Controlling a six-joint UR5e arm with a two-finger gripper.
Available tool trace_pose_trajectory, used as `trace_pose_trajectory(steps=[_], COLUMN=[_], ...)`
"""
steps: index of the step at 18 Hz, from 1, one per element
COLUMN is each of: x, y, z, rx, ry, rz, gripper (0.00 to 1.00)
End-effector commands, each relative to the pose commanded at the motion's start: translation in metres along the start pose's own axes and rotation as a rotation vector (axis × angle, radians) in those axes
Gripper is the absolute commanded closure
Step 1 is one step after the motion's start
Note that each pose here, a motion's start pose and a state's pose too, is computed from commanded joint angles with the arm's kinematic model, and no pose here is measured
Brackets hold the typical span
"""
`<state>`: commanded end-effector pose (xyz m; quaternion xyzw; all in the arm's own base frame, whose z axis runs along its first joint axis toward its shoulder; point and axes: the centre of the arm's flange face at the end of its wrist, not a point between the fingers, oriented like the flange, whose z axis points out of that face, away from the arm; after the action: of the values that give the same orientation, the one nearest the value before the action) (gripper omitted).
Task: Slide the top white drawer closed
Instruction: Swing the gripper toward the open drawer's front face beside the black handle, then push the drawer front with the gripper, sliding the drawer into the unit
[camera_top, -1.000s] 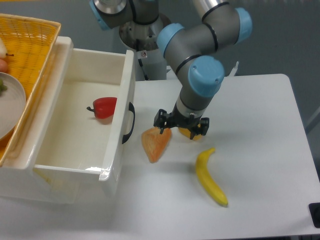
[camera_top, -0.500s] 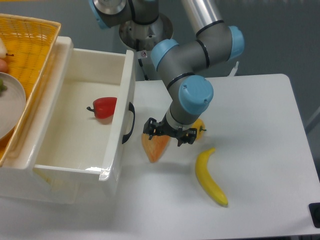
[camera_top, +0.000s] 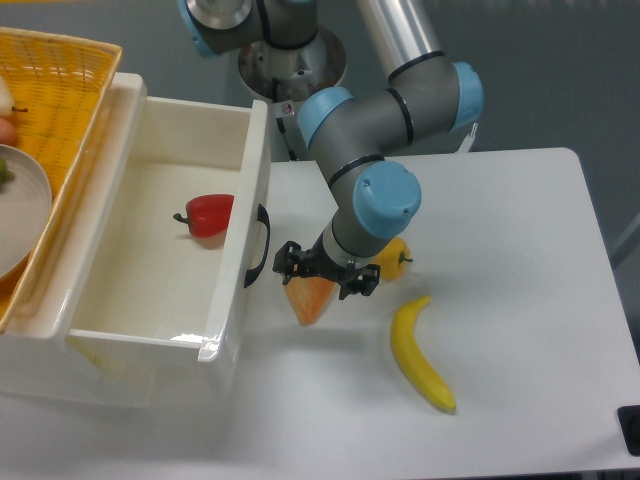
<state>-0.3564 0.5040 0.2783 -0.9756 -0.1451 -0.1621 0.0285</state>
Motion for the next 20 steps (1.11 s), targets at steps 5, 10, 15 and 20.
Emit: trace_pose_trajectory(steps=[5, 10, 15, 20], x=[0.008, 0.013, 0.022, 0.032], y=[-0.002, -0.004, -0.008, -0.011], z=[0.002, 0.002, -0.005, -0.004], rx=[-0.003, -0.004, 0.017, 0.020], ry=[-0.001, 0.000, 0.009, 0.018], rz=[0.013, 0.021, 0.034, 0.049], gripper=[0.00, 0.00, 0.00, 0.00])
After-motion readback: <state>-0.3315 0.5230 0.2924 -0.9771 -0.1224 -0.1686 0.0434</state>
